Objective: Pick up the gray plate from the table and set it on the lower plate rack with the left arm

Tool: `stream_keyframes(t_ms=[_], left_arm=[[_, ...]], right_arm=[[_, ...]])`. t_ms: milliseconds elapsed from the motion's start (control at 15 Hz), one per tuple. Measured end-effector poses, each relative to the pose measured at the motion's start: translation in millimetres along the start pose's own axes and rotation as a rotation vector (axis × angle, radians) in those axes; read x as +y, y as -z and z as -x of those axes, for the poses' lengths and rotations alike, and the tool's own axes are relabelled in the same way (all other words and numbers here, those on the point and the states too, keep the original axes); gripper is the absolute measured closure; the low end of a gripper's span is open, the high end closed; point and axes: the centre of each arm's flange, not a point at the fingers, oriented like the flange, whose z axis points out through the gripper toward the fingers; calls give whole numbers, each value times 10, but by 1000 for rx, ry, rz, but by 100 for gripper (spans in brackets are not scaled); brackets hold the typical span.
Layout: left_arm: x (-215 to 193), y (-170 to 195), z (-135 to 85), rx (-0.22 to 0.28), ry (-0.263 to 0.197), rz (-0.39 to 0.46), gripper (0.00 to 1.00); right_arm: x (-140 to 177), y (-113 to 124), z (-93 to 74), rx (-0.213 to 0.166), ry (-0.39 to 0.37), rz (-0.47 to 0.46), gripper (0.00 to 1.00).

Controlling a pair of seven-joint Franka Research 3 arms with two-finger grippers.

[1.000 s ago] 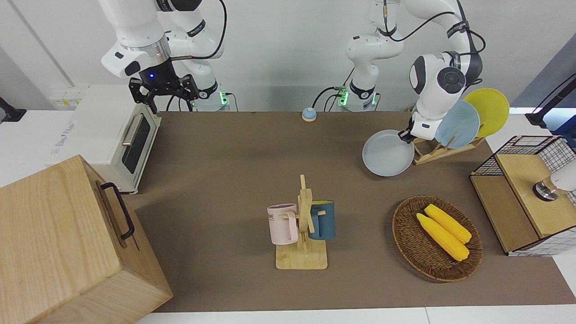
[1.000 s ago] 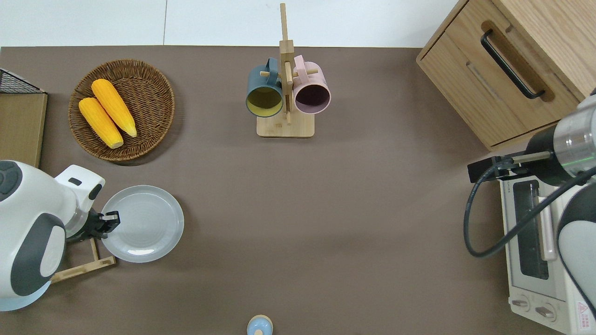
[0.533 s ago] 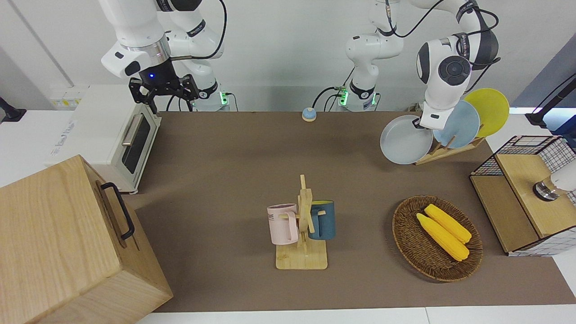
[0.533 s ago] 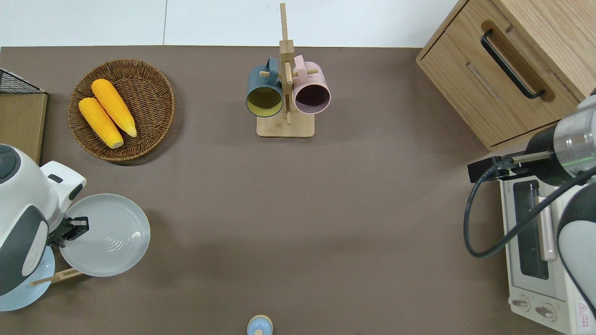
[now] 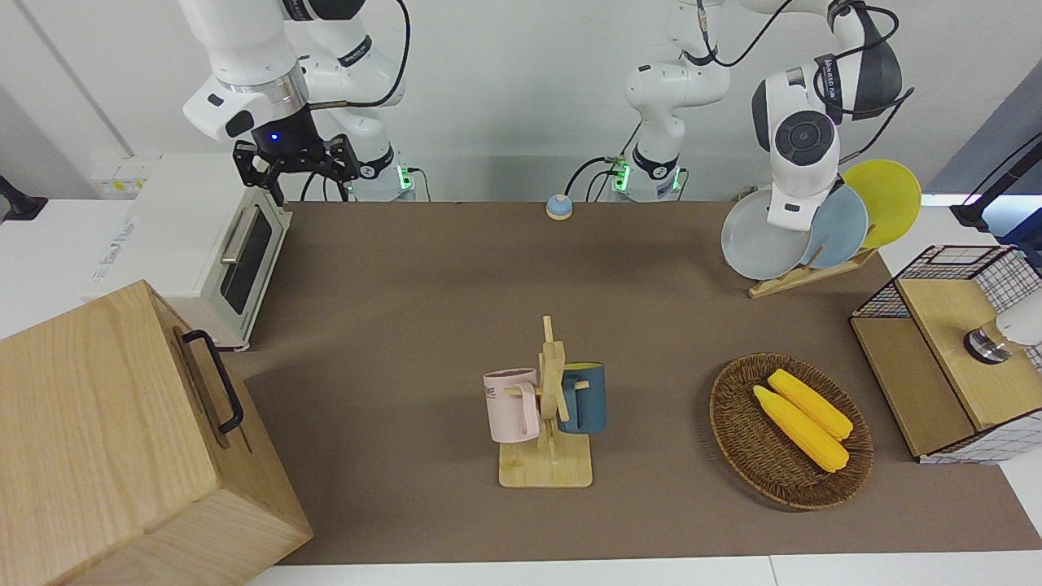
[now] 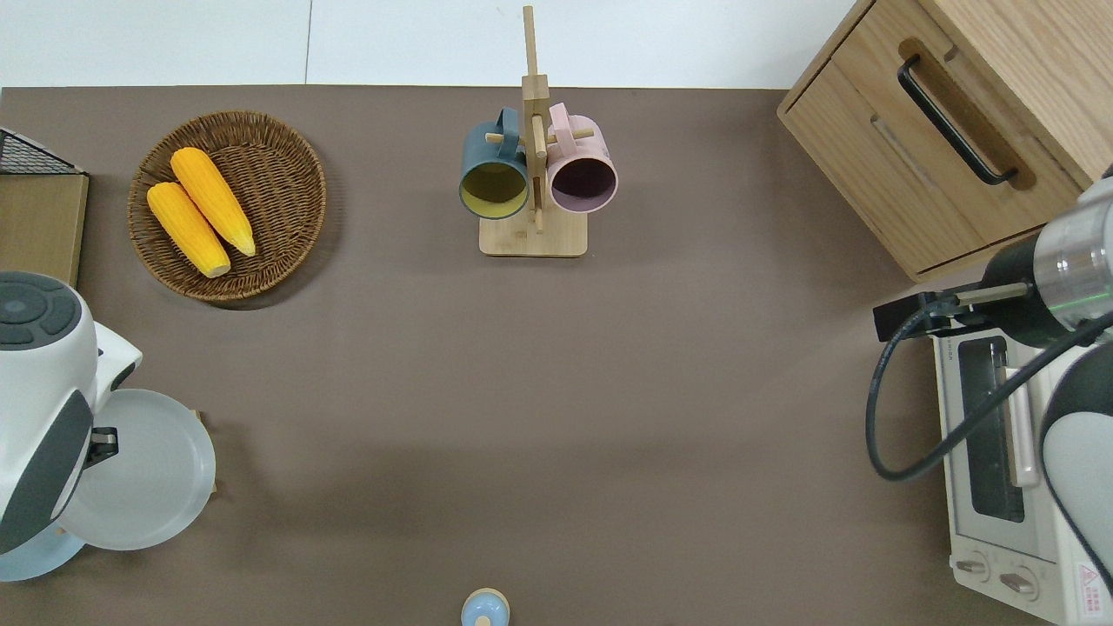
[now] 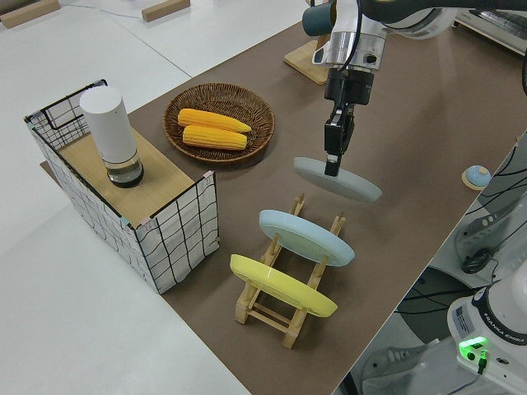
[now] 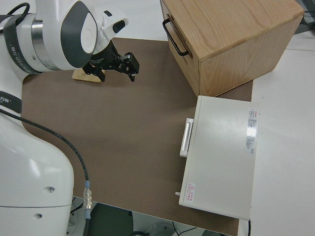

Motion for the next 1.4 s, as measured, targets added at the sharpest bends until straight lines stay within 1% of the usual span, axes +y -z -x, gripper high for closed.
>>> stream_keyframes(t_ms=[133,400,533,667,800,933,1400], left_arm=[[-40,-4,12,-5,-2,-53,99],[-102,-17,-20,8,-5,-135,99],[-1,15,-26,15,-25,-188,99],[123,84,4,27,-25,-248,99],[274,133,37,43,-8,-308,99],[369,99,27,51,14,-342,99],[533,-141,-32,30,71,-370,99]], right_arm=[[0,0,0,0,0,0,1],[0,0,0,0,0,0,1],[0,0,0,0,0,0,1],[0,0,0,0,0,0,1],[0,0,0,0,0,0,1],[0,0,0,0,0,0,1],[0,0,0,0,0,0,1]])
